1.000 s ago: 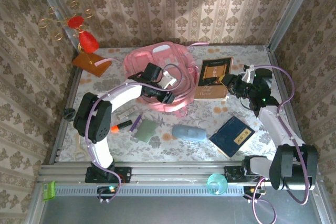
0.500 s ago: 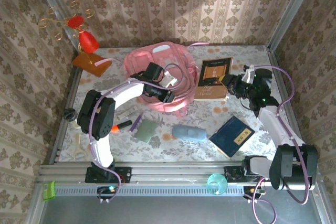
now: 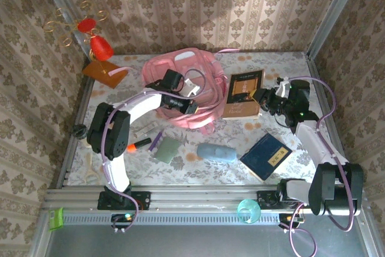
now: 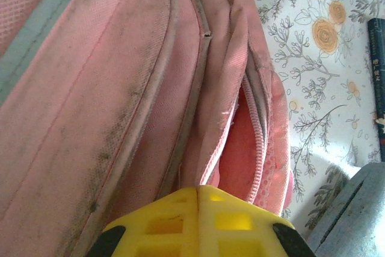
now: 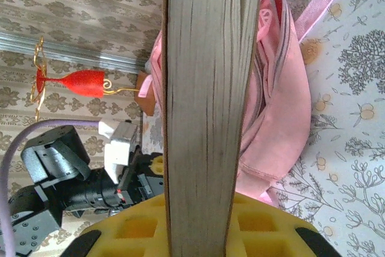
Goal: Pack the student bag
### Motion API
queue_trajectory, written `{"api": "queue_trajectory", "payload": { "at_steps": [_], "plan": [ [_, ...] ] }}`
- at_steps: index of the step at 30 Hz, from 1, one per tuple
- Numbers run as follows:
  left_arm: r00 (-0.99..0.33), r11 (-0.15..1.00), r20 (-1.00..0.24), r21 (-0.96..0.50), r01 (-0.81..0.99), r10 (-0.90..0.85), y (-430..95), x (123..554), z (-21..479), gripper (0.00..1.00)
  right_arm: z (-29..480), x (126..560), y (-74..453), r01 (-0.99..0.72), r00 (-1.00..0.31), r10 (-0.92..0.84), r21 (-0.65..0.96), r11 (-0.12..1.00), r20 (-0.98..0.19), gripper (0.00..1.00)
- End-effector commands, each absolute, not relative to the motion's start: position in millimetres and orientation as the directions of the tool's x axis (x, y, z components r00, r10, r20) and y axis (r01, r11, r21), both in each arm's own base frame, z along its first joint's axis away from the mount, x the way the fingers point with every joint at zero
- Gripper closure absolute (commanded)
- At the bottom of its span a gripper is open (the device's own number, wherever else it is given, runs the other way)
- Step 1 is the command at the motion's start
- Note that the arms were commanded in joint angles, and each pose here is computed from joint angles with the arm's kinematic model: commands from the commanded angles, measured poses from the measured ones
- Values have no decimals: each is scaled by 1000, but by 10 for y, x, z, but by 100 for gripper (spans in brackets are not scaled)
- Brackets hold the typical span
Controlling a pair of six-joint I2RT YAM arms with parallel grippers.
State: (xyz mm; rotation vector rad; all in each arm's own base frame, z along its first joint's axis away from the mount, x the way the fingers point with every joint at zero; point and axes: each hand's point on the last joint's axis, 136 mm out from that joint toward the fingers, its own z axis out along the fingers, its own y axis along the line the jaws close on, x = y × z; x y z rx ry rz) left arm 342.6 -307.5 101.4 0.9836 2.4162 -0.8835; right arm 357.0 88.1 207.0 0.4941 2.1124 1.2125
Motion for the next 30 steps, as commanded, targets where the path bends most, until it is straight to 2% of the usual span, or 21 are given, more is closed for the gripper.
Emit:
{"api": "queue_trajectory", "payload": {
  "at_steps": [1, 11, 20, 30],
  "plan": [
    [-658, 551, -634, -405, 730, 406, -3099, 3551, 1409, 100, 2052, 3482, 1006, -40, -761, 546, 867, 497, -349, 100],
    [-606, 675, -765, -330, 660, 219, -2946, 3855, 2030, 100, 1795, 3182, 1611, -25, -882, 421, 912, 409, -213, 100],
    [-561, 673, -811, -322, 665, 166, -2999, 3927, 2487, 100, 1569, 3130, 1934, -22, -919, 360, 932, 362, -161, 100],
    [-556, 687, -809, -294, 665, 192, -2965, 3898, 2426, 100, 1841, 2972, 1576, -52, -877, 420, 914, 403, -235, 100]
  ]
}}
